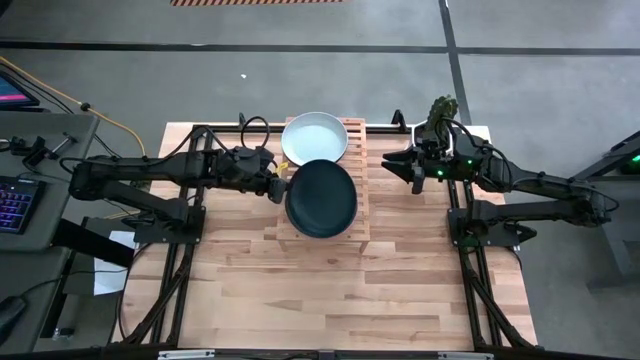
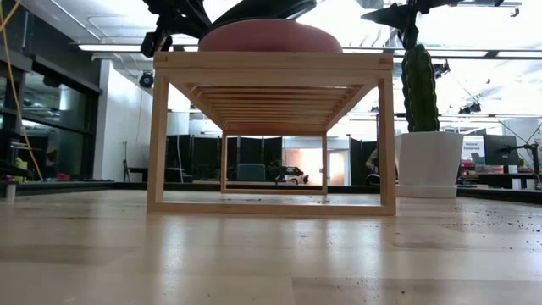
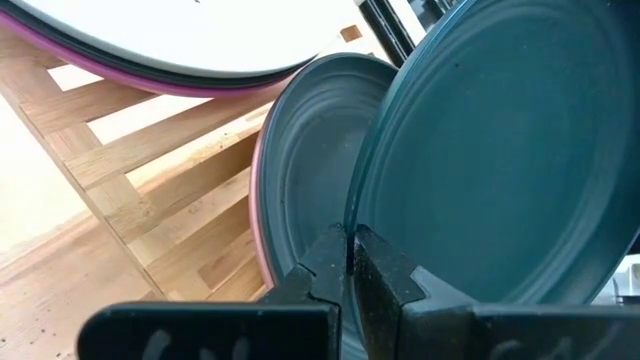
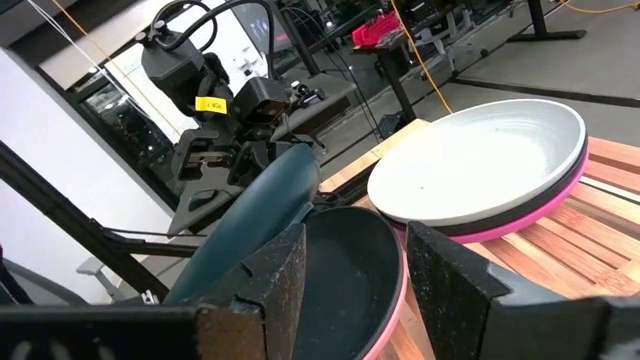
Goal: Place and stack plates onto a shelf
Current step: Stack the black plate on top of the black plate on the shelf
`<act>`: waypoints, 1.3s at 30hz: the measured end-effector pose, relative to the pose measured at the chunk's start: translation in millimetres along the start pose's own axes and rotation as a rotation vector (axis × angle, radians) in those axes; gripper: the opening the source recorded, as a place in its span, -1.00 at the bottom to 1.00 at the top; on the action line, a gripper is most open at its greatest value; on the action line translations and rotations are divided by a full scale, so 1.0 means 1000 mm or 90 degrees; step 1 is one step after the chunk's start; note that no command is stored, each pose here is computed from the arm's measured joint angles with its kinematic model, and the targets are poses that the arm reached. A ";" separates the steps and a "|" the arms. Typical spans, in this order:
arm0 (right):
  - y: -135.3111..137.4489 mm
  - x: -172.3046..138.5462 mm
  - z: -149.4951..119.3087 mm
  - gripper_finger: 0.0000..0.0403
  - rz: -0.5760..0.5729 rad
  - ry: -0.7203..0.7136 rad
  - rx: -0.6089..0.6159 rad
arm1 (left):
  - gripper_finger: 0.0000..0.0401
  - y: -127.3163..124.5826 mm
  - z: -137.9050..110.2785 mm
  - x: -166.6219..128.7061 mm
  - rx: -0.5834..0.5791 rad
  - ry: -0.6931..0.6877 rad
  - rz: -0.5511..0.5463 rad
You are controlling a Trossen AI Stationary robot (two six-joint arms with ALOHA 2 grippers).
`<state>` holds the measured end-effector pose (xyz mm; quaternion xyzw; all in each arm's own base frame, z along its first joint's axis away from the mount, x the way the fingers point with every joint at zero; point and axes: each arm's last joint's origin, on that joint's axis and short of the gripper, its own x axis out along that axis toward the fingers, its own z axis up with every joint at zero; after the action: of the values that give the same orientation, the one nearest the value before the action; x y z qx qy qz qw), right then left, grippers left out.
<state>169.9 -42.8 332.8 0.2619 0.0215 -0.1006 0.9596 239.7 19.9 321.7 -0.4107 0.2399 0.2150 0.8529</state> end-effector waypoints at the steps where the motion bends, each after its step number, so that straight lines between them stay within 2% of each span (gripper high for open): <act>1: 0.000 0.000 0.000 -0.22 0.000 0.000 0.000 | -0.98 0.000 0.000 0.000 0.000 0.000 0.000; 30: 0.000 0.000 0.000 -0.22 -0.002 -0.002 0.004 | -0.97 0.000 0.000 0.000 0.018 -0.008 0.007; 39: 0.000 0.000 0.000 -0.22 -0.002 -0.002 0.016 | -0.75 0.001 0.001 0.000 0.017 -0.025 0.020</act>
<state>169.8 -42.9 332.9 0.2739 0.0194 -0.1026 0.9561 239.4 21.4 321.8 -0.3913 0.2322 0.2331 0.8594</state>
